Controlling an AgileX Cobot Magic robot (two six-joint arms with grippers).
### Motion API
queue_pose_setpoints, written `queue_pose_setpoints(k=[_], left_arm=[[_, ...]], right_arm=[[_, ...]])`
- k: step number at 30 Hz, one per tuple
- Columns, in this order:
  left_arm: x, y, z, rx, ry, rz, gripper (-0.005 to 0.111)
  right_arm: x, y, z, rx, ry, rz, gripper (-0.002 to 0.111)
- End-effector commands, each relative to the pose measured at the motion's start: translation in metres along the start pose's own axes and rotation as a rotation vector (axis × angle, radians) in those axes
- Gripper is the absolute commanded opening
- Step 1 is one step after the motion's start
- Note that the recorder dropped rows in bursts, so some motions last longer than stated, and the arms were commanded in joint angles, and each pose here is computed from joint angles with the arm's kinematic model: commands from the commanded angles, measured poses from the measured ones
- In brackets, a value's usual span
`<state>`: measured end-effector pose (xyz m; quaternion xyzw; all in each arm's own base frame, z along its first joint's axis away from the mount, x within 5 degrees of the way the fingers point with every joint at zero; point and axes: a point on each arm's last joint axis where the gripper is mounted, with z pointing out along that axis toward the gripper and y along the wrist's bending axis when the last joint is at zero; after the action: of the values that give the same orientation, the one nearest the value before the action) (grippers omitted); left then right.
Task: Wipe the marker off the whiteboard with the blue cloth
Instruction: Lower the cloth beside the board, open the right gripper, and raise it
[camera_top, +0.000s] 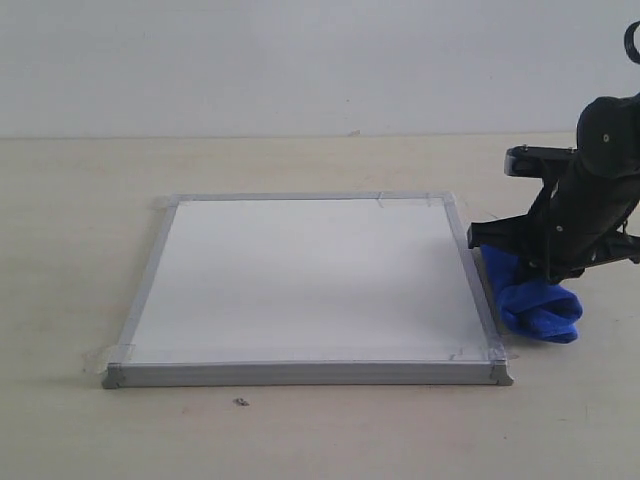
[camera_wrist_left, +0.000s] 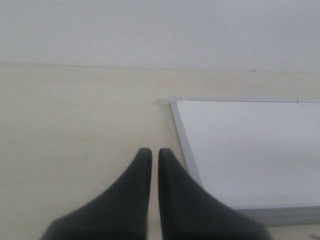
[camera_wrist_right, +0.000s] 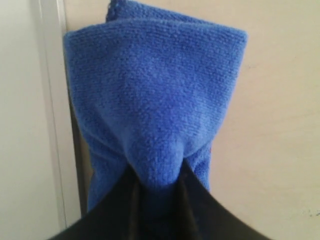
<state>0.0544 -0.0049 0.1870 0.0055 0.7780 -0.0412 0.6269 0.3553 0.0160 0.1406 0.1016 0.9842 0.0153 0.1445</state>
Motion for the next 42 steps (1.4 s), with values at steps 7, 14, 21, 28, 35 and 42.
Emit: queue_pose_setpoints(k=[7, 14, 21, 28, 35, 42], left_arm=[[0.0001, 0.0003, 0.0000, -0.003, -0.008, 0.002, 0.005], [0.0001, 0.0003, 0.0000, -0.003, -0.008, 0.002, 0.005], [0.0001, 0.0003, 0.0000, -0.003, -0.008, 0.002, 0.005], [0.0001, 0.0003, 0.0000, -0.003, -0.008, 0.002, 0.005], [0.0001, 0.0003, 0.0000, -0.003, -0.008, 0.002, 0.005], [0.0001, 0.0003, 0.0000, -0.003, -0.008, 0.002, 0.005]], right_arm=[[0.0006, 0.0048, -0.0046, -0.018, -0.008, -0.048, 0.000], [0.0003, 0.0056, -0.0046, -0.028, -0.012, -0.073, 0.000], [0.0004, 0.0057, -0.0046, -0.029, -0.011, -0.031, 0.000], [-0.0006, 0.0060, -0.0046, -0.032, -0.021, -0.016, 0.009], [-0.0002, 0.0058, -0.0046, -0.030, -0.017, -0.012, 0.063], [-0.0049, 0.0058, -0.0117, -0.019, -0.023, -0.033, 0.058]])
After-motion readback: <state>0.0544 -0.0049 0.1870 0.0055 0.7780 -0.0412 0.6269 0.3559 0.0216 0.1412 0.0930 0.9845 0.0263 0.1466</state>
